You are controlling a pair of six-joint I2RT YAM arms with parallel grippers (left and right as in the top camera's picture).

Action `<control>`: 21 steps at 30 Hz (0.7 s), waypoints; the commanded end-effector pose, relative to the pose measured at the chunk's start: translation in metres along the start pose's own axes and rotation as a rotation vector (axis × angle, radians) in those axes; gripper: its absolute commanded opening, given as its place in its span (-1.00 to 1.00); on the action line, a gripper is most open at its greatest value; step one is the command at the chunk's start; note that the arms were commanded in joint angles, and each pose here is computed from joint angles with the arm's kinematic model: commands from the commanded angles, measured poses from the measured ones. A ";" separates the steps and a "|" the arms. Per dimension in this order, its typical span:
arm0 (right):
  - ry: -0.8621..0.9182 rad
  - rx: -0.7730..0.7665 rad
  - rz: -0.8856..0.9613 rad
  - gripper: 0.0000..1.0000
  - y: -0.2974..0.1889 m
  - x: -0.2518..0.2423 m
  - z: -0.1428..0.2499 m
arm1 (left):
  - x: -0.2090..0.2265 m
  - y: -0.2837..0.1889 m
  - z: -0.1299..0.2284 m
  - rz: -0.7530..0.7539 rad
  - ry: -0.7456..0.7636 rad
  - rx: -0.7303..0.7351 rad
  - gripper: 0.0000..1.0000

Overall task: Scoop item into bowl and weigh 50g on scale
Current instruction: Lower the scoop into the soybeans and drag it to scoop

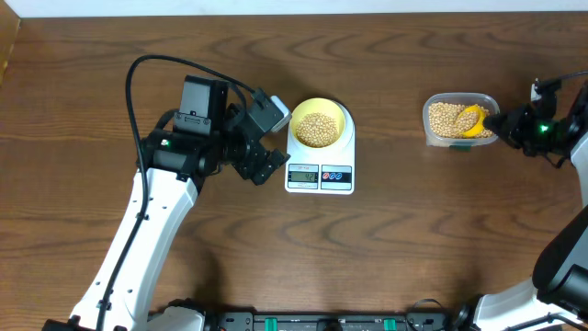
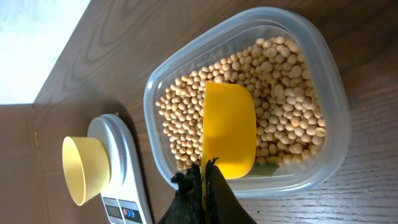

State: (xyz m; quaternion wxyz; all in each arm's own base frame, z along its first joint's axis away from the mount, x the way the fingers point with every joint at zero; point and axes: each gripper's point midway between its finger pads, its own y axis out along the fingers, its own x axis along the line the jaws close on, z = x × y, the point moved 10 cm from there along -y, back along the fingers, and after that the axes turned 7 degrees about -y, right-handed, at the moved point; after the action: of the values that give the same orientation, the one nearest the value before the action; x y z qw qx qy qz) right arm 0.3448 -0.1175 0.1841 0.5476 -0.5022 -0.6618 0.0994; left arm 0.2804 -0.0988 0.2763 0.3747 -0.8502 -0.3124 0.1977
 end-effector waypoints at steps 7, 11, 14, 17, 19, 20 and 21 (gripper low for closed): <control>-0.057 -0.047 -0.131 -0.98 -0.013 -0.004 -0.003 | 0.001 0.001 0.004 -0.006 0.003 0.008 0.77; -0.103 -0.076 -0.207 -0.98 -0.021 -0.005 -0.004 | 0.001 0.001 0.004 -0.006 0.003 0.008 0.76; -0.109 -0.090 -0.223 -0.98 -0.025 -0.007 -0.004 | 0.001 0.001 0.004 -0.006 0.003 0.008 0.77; -0.116 -0.098 -0.218 -0.98 -0.027 -0.010 -0.004 | 0.001 0.001 0.004 -0.006 0.003 0.008 0.77; -0.115 -0.102 -0.225 -0.98 -0.028 -0.011 -0.004 | 0.001 0.001 0.004 -0.006 0.003 0.008 0.76; -0.121 -0.104 -0.235 -0.98 -0.029 -0.010 -0.004 | 0.001 0.001 0.005 -0.006 0.003 0.008 0.76; -0.135 -0.108 -0.253 -0.98 -0.029 -0.009 -0.005 | 0.001 0.001 0.004 -0.006 0.003 0.008 0.76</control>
State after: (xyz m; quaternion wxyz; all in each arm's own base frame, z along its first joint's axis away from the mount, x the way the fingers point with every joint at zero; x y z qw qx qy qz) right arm 0.3332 -0.1414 0.1957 0.5021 -0.4597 -0.7313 0.0425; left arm 0.2804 -0.0988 0.2763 0.3747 -0.8502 -0.3124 0.1977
